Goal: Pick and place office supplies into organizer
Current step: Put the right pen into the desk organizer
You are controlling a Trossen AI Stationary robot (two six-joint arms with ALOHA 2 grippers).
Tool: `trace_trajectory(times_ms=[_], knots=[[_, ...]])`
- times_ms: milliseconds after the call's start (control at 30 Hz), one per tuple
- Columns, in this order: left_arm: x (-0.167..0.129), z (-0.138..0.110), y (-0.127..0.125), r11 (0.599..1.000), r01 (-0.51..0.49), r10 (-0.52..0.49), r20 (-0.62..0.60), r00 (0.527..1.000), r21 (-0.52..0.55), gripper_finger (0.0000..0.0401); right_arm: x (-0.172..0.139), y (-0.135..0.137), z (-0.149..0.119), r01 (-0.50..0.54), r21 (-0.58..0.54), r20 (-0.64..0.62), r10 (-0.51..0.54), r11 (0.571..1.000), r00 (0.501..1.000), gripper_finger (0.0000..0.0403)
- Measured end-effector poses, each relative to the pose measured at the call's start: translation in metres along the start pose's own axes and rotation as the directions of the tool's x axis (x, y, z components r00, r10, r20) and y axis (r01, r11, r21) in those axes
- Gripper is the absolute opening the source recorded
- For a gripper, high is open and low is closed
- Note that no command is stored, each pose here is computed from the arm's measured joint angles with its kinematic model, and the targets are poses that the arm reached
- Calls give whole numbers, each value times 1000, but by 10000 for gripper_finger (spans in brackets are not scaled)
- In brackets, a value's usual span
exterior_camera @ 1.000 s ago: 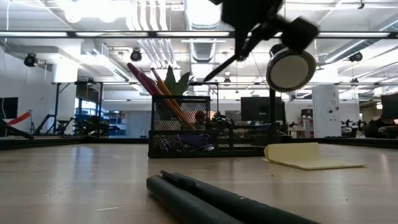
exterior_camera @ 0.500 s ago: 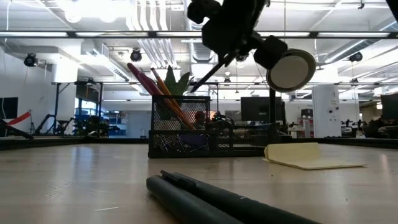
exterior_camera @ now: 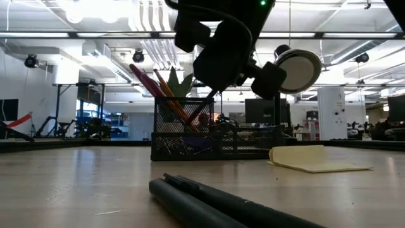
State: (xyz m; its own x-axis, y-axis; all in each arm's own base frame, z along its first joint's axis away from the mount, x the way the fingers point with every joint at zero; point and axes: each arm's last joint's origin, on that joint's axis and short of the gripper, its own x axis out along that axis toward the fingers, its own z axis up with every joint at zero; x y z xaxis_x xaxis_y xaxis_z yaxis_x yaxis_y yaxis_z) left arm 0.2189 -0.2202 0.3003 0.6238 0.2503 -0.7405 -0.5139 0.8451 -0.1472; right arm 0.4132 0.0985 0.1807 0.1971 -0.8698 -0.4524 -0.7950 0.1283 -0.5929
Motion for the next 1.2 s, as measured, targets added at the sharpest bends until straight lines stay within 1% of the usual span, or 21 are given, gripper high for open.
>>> trace_trajectory(times_ms=[100, 233, 333, 500, 600, 667, 700, 733, 767, 800, 833, 867, 900, 933, 967, 1000, 1033, 1067, 1100, 1133, 1200], knots=[[0, 0, 0, 999, 2, -2, -3, 1000, 42, 157, -6, -4, 1, 8, 41, 28, -9, 999, 1000, 63], [0, 0, 0, 995, 5, -4, -9, 1000, 98, 157, -17, -14, 1, 27, 141, 65, -37, 990, 997, 84], [-1, 0, 0, 991, 8, -7, -12, 1000, 135, 157, -25, -19, 5, 37, 195, 107, -58, 980, 993, 100], [-4, 3, 2, 985, 21, -18, -17, 1000, 173, 157, -33, -21, 9, 31, 248, 156, -71, 968, 985, 128], [-8, 5, 5, 983, 32, -29, -17, 999, 181, 157, -41, -19, 10, 99, 263, 113, -132, 960, 985, 143], [-11, 7, 7, 984, 41, -39, -15, 999, 174, 157, -56, -16, 11, 128, 322, 110, -172, 938, 979, 149], [-12, 8, 7, 984, 43, -41, -14, 999, 172, 157, -66, -15, 10, 118, 368, 134, -178, 922, 975, 151], [-13, 9, 8, 984, 45, -44, -13, 999, 170, 157, -79, -14, 10, 78, 415, 182, -166, 906, 969, 152], [-14, 9, 9, 985, 46, -45, -13, 999, 169, 157, -92, -13, 8, 2, 454, 250, -129, 891, 960, 152], [-14, 10, 9, 985, 48, -46, -12, 999, 168, 157, -105, -13, 5, -113, 500, 338, -73, 859, 938, 151], [-15, 10, 9, 985, 50, -48, -12, 999, 165, 157, -118, -13, 3, -260, 552, 439, -10, 792, 899, 150], [-15, 10, 10, 985, 50, -49, -12, 999, 164, 157, -128, -14, 2, -423, 585, 538, 59, 692, 841, 148], [-15, 10, 10, 985, 51, -49, -12, 999, 164, 157, -136, -16, 0, -587, 602, 629, 132, 541, 766, 145], [-15, 10, 10, 985, 51, -50, -13, 999, 164, 157, -141, -18, 0, -710, 609, 696, 190, 354, 692, 142], [-15, 10, 10, 985, 50, -49, -13, 999, 164, 157, -144, -19, 0, -781, 605, 746, 233, 157, 624, 138], [-15, 10, 10, 985, 50, -48, -14, 999, 165, 157, -144, -21, 2, -808, 588, 783, 268, -26, 561, 136], [-15, 10, 9, 985, 49, -48, -14, 999, 165, 157, -144, -22, 4, -810, 562, 814, 287, -165, 506, 133], [-14, 9, 9, 984, 48, -46, -14, 999, 170, 157, -144, -23, 9, -808, 527, 843, 280, -263, 459, 131], [-13, 9, 9, 983, 47, -45, -15, 999, 176, 157, -144, -23, 13, -802, 499, 863, 268, -327, 428, 130], [-13, 9, 9, 982, 47, -45, -15, 999, 184, 157, -143, -20, 18, -789, 486, 872, 270, -376, 408, 129], [-11, 8, 9, 981, 44, -41, -16, 999, 190, 157, -139, -11, 28, -733, 498, 866, 312, -464, 392, 128]])
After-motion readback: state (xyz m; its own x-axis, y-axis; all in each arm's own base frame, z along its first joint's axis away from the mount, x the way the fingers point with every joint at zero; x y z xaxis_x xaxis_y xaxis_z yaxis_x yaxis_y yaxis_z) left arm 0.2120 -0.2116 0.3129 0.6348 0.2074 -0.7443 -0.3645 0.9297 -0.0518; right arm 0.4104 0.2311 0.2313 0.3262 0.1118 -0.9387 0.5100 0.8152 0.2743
